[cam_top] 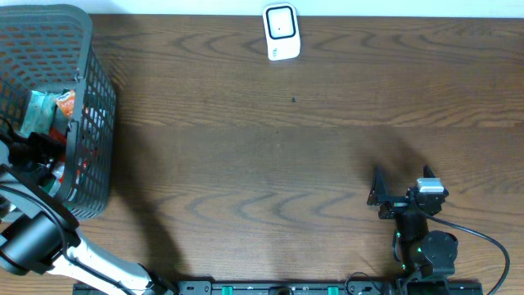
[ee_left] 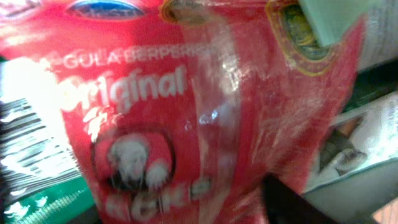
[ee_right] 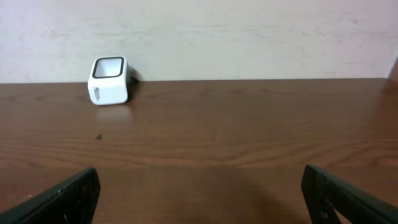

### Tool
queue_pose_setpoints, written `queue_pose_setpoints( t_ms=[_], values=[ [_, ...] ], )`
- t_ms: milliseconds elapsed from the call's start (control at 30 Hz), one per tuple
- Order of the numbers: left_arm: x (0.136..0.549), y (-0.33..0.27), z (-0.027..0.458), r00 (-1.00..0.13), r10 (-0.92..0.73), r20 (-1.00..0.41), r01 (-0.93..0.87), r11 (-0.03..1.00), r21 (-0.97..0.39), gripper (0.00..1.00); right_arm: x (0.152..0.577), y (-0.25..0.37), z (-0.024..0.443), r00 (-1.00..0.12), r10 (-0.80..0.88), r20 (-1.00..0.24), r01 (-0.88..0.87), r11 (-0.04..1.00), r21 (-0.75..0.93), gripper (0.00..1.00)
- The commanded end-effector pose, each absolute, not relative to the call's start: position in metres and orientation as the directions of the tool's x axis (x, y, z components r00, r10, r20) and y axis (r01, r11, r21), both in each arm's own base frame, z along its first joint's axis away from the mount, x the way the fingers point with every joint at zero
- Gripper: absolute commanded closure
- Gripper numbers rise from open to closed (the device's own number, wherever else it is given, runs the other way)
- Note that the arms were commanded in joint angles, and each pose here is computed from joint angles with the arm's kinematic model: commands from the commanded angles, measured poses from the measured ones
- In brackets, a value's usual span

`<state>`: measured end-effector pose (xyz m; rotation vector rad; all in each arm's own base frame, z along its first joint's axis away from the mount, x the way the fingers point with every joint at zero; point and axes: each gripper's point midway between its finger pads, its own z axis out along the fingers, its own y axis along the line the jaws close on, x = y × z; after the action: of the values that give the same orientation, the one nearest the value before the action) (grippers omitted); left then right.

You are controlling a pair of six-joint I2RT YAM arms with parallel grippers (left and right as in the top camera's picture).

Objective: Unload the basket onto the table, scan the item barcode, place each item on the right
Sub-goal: 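Lower the left gripper into the basket and grasp the red snack bag, then lift the red snack bag and carry it toward the white scanner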

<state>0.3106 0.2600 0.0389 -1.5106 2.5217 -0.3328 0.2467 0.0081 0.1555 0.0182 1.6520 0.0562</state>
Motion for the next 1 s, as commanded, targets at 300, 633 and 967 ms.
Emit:
queue_pose_setpoints(
  t_ms=[300,633,967],
  values=[
    [0.324,0.285,0.14,-0.399,-0.849,-0.347,-0.779,0.514,-0.359,0.93,0.247,0.005,0.155,-0.081,0.063,-0.995,-0.004,0.998,0.064,0.01],
    [0.302,0.216,0.358,-0.115,-0.724,-0.68,-0.539,0.62,-0.569,0.92,0.247,0.005,0.155,-0.081,0.063,-0.995,-0.004,0.998,0.064,0.01],
    [0.336,-0.015,0.349,-0.614,-0.542,-0.573,-0.029,0.742,-0.67,0.93,0.247,0.005,0.155,-0.081,0.063,-0.995,-0.004,0.998,0.064,0.01]
  ],
)
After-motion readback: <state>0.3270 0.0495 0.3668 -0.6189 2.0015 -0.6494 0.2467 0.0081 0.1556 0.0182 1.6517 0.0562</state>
